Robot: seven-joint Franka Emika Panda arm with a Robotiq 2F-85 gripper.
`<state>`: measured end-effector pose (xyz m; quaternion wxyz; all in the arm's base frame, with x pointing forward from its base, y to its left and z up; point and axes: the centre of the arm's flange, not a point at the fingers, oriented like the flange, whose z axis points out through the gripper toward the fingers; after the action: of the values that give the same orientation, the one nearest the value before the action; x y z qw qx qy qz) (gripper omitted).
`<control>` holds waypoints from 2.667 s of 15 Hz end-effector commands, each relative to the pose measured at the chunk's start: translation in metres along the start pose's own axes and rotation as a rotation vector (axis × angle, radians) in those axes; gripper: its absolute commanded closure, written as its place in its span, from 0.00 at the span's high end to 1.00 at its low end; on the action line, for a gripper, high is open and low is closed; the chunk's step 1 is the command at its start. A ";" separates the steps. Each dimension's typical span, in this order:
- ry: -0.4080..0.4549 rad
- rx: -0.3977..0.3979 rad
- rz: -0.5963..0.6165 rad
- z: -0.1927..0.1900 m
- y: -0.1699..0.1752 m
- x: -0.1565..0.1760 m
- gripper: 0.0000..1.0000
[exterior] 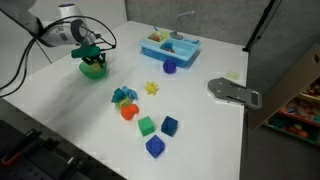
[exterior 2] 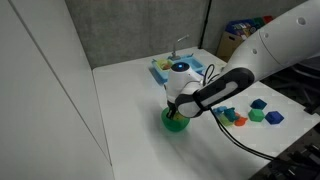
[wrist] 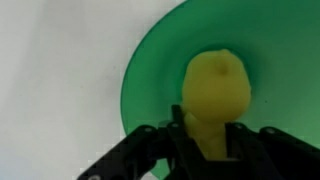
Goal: Remove the yellow object from the bowl
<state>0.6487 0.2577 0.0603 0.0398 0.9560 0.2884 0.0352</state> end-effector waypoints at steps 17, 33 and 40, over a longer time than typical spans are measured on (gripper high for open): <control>-0.022 -0.119 0.298 -0.127 0.120 -0.109 0.11; -0.108 -0.127 0.647 -0.135 0.230 -0.342 0.11; -0.138 -0.130 0.733 -0.114 0.249 -0.388 0.11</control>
<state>0.4624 -0.1476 0.1811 0.0992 0.9933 -0.0593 -0.0044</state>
